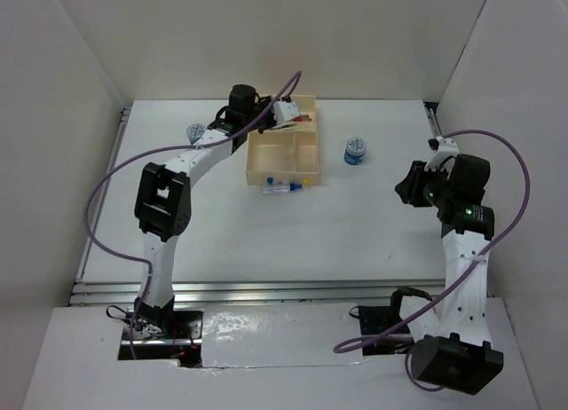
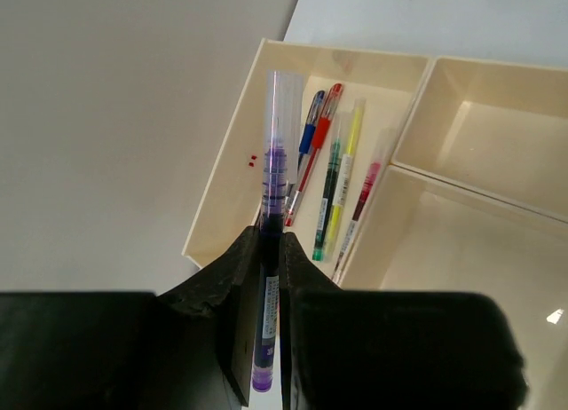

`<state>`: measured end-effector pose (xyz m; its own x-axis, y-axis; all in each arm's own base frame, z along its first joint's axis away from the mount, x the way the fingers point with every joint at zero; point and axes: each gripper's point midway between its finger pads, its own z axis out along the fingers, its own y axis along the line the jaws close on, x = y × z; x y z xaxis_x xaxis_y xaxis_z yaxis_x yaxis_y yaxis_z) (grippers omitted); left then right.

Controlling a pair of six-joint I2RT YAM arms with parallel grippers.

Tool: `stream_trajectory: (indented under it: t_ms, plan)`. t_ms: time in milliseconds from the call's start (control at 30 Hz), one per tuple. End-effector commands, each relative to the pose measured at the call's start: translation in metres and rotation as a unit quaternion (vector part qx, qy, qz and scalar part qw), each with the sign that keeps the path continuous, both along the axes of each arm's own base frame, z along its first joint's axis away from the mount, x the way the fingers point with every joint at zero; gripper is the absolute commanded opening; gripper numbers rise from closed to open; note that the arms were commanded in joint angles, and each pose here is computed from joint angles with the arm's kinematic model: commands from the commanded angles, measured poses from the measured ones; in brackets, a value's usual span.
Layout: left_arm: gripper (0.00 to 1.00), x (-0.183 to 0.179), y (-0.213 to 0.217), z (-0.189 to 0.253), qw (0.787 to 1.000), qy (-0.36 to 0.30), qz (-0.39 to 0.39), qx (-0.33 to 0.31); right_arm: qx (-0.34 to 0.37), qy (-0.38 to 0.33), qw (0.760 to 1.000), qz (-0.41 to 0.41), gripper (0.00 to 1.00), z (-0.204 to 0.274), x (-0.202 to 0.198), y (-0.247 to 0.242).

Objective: Sort the stationery into containers
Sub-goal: Place the pen in the storage box.

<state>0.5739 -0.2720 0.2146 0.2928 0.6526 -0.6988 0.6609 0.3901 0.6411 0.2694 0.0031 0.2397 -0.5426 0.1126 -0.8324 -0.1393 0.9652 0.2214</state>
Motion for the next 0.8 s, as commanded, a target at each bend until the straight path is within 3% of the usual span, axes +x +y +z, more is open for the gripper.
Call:
stream_trajectory:
  t_ms: [0,67,367,533,767]
  plan:
    - [0.0,0.033,-0.002,0.044,0.996,-0.088,-0.001,-0.033,-0.007,-0.01,1.0,0.001,0.37,0.0,0.007,-0.002]
    - [0.0,0.048,-0.001,0.019,0.996,-0.081,-0.016,-0.021,-0.009,-0.007,1.0,0.0,0.37,-0.002,0.009,-0.002]
    - [0.03,0.068,-0.002,-0.01,0.993,-0.095,-0.075,0.003,-0.006,0.014,1.0,0.0,0.37,-0.014,0.014,-0.002]
    - [0.17,0.066,-0.009,-0.031,0.994,-0.071,-0.077,-0.002,0.001,0.019,1.0,0.006,0.39,-0.014,0.016,0.004]
    - [0.41,0.063,-0.01,-0.024,0.996,-0.059,-0.056,-0.022,0.003,0.037,0.999,0.037,0.44,-0.018,0.025,0.019]
